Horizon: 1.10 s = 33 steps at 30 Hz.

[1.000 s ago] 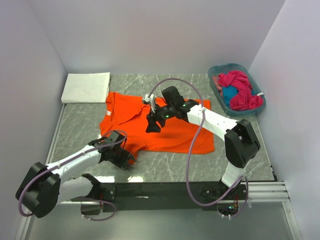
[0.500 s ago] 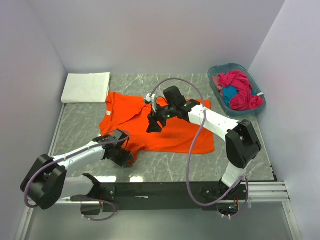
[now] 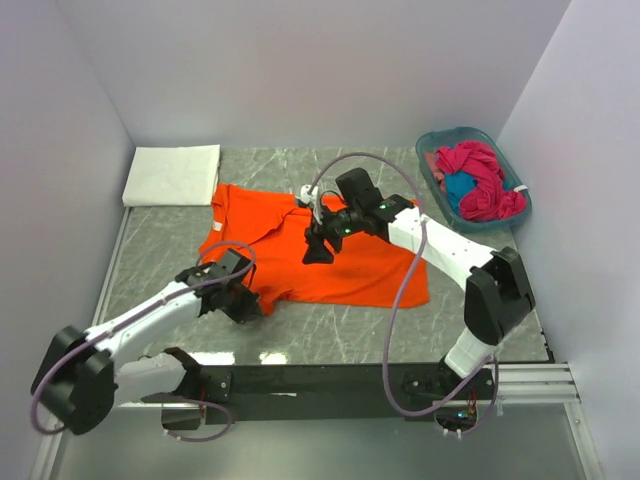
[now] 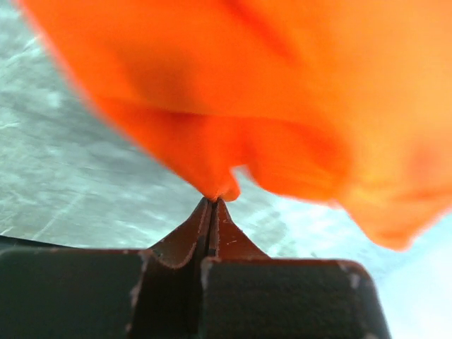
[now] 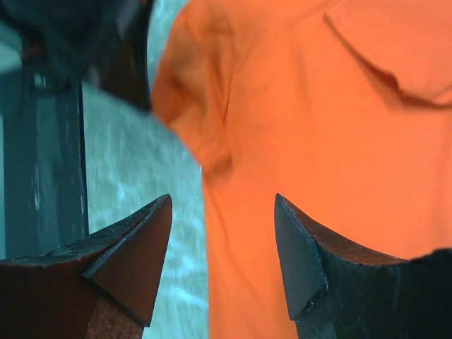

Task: Fold and stack the t-shirts
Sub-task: Fold the tshirt

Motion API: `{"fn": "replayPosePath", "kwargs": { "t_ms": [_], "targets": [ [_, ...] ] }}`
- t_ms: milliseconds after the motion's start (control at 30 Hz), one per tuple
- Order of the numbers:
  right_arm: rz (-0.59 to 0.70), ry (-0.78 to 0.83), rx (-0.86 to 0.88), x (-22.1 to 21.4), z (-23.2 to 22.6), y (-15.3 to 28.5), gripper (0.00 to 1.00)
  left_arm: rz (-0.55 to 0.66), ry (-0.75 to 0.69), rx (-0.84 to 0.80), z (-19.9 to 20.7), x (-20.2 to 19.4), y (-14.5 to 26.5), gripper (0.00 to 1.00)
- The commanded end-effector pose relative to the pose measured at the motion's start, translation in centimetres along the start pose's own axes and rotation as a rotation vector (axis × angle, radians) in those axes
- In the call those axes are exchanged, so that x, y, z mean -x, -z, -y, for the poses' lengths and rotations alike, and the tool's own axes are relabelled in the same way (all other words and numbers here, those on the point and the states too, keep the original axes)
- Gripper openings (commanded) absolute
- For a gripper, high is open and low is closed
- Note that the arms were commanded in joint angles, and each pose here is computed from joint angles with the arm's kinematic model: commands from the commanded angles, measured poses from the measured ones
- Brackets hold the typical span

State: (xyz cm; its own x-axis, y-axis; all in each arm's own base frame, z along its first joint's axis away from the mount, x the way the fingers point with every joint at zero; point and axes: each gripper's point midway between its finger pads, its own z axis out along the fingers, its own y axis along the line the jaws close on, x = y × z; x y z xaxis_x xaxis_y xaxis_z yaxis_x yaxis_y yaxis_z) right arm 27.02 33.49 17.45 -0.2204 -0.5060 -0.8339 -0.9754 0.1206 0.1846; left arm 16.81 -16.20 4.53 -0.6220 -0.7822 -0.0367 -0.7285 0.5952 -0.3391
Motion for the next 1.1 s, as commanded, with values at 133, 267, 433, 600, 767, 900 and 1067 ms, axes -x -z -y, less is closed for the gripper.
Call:
{"fn": "replayPosePath", "kwargs": {
  "t_ms": [133,267,433,600,767,900,1067],
  "targets": [
    [-0.132,0.207,-0.085,-4.1,-2.3,7.3,0.67,0.143,-0.083,-0.133,1.9,3.3,4.5,0.00],
    [-0.175,0.162,-0.202,-8.7,-2.7,10.9,0.67,0.167,-0.115,-0.199,3.6,4.4,5.7,0.00],
    [-0.284,0.102,-0.407,-14.7,-0.2,15.3,0.67,0.261,-0.194,-0.303,6.1,6.0,8.8,0.00],
    [-0.485,0.168,-0.328,-23.4,-0.9,17.6,0.67,0.277,-0.226,-0.367,7.2,6.0,10.3,0.00],
    [-0.563,0.267,-0.304,-26.9,-0.7,18.1,0.67,0.264,-0.235,-0.397,7.5,5.7,10.3,0.00],
    [-0.604,0.279,-0.284,-28.2,0.0,18.3,0.64,0.278,-0.242,-0.421,7.7,5.8,10.9,0.00],
    [-0.587,0.259,-0.255,-28.1,0.7,17.9,0.59,0.292,-0.248,-0.443,8.0,6.0,11.5,0.00]
  ]
}}
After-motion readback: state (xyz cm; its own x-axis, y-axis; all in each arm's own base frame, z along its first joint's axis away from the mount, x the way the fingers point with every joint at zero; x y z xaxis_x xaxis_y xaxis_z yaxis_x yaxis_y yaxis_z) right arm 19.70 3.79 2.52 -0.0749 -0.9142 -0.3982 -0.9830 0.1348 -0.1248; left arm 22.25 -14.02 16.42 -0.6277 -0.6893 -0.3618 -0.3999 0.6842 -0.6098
